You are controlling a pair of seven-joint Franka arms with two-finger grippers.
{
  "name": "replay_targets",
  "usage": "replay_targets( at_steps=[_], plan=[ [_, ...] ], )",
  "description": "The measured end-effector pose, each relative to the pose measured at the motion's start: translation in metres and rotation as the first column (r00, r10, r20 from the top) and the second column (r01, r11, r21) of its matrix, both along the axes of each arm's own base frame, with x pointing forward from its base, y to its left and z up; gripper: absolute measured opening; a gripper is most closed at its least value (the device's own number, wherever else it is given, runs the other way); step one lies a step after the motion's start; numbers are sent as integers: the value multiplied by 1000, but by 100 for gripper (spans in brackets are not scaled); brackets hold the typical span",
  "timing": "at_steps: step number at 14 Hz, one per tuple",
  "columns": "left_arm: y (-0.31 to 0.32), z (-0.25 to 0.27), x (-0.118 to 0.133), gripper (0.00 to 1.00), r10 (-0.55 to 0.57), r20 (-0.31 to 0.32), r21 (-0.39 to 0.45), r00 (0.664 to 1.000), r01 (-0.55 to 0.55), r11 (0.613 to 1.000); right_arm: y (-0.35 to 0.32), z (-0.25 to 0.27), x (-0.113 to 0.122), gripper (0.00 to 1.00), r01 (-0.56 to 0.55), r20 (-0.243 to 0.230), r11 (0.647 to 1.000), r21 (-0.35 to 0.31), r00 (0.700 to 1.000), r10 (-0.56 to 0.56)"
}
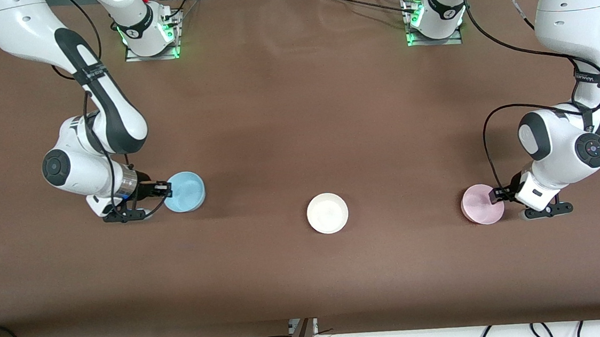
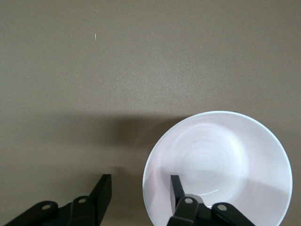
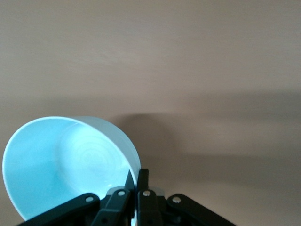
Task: Stack pink and blue bowls on white bowl
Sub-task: 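Grip the blue bowl with the right gripper while the left gripper grips pink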
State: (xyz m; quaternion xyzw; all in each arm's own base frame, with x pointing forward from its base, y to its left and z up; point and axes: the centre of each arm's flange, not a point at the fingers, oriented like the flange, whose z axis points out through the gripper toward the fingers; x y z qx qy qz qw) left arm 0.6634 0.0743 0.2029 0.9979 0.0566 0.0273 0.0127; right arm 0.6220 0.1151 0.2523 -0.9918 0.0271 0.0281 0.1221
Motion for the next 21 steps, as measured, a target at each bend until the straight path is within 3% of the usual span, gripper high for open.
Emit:
replay_targets(
  at_steps=[5,14,21],
  plan=[
    [-1,0,0,53,-6,0,0,1000,6,1000,44,26,8,3,73,16,997,30,997,-74],
    [-1,0,0,39,-13,0,0,1000,13,1000,77,52,18,3,92,53,994,56,994,-94],
    [-10,-1,0,29,-29,-7,-10,1000,28,1000,100,64,23,3,106,53,987,118,992,-113]
  ],
)
